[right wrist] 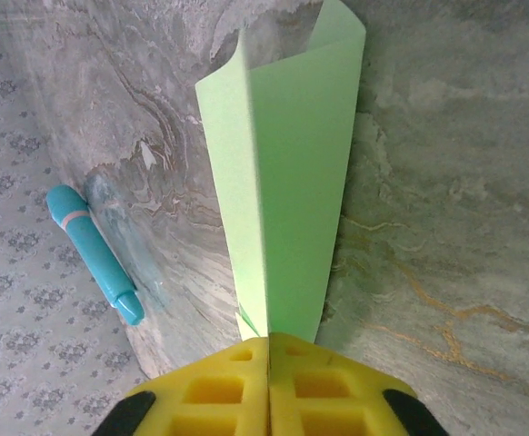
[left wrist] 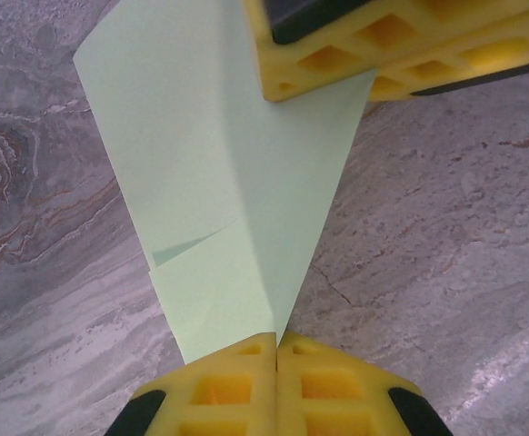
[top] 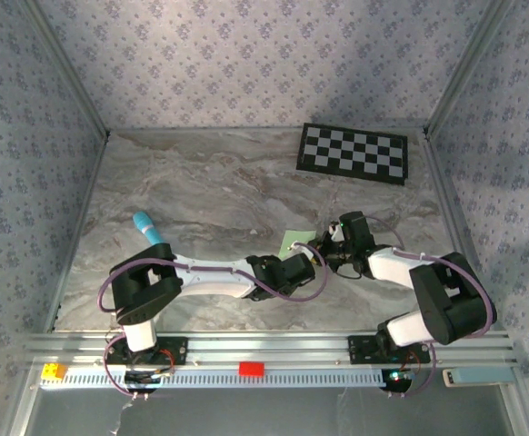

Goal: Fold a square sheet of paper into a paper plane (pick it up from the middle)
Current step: Fold the wing for the fifth time at the center of the table.

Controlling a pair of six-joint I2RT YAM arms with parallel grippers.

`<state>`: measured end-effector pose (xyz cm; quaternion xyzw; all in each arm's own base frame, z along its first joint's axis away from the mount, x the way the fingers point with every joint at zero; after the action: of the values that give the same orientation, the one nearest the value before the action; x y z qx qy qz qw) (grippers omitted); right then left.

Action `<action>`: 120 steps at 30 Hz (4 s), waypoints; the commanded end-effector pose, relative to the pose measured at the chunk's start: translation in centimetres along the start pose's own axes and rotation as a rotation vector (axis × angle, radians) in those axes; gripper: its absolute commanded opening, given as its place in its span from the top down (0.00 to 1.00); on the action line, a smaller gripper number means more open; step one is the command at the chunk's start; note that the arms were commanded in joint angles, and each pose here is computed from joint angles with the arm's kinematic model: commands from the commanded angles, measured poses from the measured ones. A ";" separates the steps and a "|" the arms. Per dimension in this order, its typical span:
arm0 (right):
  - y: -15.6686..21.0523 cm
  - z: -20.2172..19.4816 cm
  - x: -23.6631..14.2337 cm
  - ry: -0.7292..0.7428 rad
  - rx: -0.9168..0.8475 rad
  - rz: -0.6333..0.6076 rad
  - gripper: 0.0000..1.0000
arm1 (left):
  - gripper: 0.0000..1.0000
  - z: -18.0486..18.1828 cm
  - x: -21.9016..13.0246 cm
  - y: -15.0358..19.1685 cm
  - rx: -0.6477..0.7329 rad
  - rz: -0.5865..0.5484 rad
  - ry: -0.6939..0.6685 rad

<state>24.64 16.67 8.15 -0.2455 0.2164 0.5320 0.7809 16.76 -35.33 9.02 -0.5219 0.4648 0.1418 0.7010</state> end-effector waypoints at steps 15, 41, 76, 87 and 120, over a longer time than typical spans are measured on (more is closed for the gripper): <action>-0.8 0.5 -4.8 0.106 -0.110 -0.101 0.56 | 1.00 1.3 -0.1 -1.0 -0.277 0.047 0.287; -1.0 3.0 -1.6 0.099 -0.111 0.010 0.49 | 1.00 2.6 -0.1 -1.1 -0.326 0.065 0.377; -1.0 2.4 0.7 0.124 -0.022 0.088 0.98 | 0.78 0.9 0.3 -0.7 -0.063 0.067 0.136; -1.1 2.3 0.8 0.099 0.000 0.081 0.99 | 0.77 0.6 0.6 -0.2 -0.049 0.076 0.130; -1.0 1.9 0.7 0.102 0.013 0.086 0.99 | 0.97 1.0 -0.2 -0.7 -0.091 0.024 0.128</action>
<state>26.32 18.21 9.81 -0.2715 0.2587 0.5469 0.7485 17.89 -34.79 9.21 -0.5521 0.5124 0.1421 0.6422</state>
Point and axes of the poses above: each hand's point on the last joint's axis, 136 mm out from that joint toward the fingers, its own x axis out along the fingers, its own z axis along the line the jaws close on, y = z × x, the point moved 5 cm from there along -x, back along the fingers, and after that the axes turned 14 degrees about -x, right-handed, at the moved point
